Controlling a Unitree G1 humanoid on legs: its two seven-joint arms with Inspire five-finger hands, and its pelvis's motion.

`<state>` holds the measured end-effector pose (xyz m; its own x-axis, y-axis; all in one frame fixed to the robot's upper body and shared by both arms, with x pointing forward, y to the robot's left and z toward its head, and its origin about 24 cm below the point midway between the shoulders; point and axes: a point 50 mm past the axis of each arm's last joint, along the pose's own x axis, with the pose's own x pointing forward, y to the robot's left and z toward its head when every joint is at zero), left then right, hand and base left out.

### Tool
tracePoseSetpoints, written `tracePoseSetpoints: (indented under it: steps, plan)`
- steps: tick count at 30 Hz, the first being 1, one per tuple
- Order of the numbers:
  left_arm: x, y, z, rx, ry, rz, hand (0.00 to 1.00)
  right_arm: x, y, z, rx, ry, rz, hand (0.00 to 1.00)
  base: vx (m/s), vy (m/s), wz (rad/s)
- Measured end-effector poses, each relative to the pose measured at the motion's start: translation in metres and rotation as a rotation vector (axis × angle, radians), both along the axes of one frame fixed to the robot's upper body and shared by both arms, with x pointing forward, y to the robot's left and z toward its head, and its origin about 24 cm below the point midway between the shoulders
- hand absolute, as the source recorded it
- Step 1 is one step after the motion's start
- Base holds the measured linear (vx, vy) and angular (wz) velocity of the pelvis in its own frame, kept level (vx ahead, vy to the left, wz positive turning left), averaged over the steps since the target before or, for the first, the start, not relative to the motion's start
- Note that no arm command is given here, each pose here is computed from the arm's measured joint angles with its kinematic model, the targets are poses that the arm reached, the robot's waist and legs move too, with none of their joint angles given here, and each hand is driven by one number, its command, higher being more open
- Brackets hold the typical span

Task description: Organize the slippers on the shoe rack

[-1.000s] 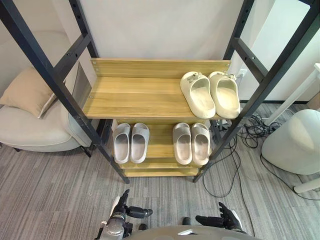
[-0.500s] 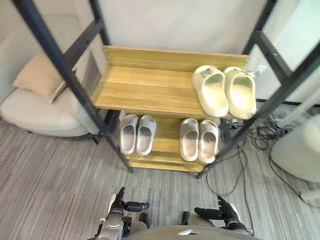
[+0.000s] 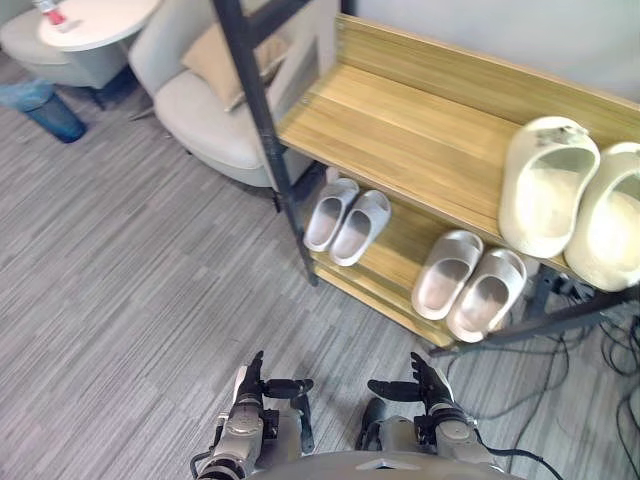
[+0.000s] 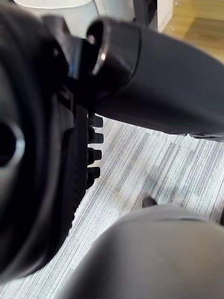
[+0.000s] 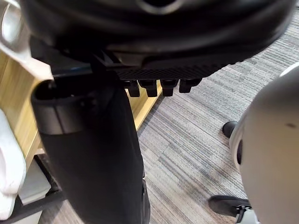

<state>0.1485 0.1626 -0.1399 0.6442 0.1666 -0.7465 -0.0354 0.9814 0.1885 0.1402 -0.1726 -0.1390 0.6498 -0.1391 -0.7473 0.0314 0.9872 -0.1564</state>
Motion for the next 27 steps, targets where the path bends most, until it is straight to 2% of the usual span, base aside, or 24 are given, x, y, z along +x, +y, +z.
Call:
tracePoseSetpoints:
  steps: [4,8,13,15,22,24,27]
  plan:
    - [-0.002,-0.011,-0.002,-0.011,0.010,-0.060,1.00,0.000,-0.004,0.000,0.002,0.002,-0.039,1.00,0.00,0.194,1.14]
    - [-0.017,0.007,-0.006,0.043,0.059,-0.067,1.00,0.002,0.019,-0.001,0.068,0.003,-0.034,1.00,-0.01,0.172,0.70]
    - [-0.025,0.010,-0.010,0.056,0.091,-0.071,1.00,0.011,0.024,0.002,0.080,-0.012,0.014,1.00,0.00,0.207,0.48]
    - [-0.025,0.018,-0.009,0.084,0.091,-0.063,1.00,0.013,0.031,0.003,0.099,-0.020,0.026,1.00,0.08,0.086,1.26]
    - [-0.024,0.021,-0.011,0.083,0.105,-0.016,1.00,0.026,0.040,0.011,0.119,-0.082,0.094,1.00,0.26,-0.189,1.02]
    - [-0.023,0.020,-0.011,0.082,0.110,-0.030,1.00,0.027,0.036,0.012,0.113,-0.088,0.099,1.00,0.48,-0.357,1.04]
    - [-0.017,0.002,-0.010,0.031,0.083,-0.026,1.00,0.027,0.018,0.012,0.077,-0.078,0.054,1.00,0.43,-0.305,0.88]
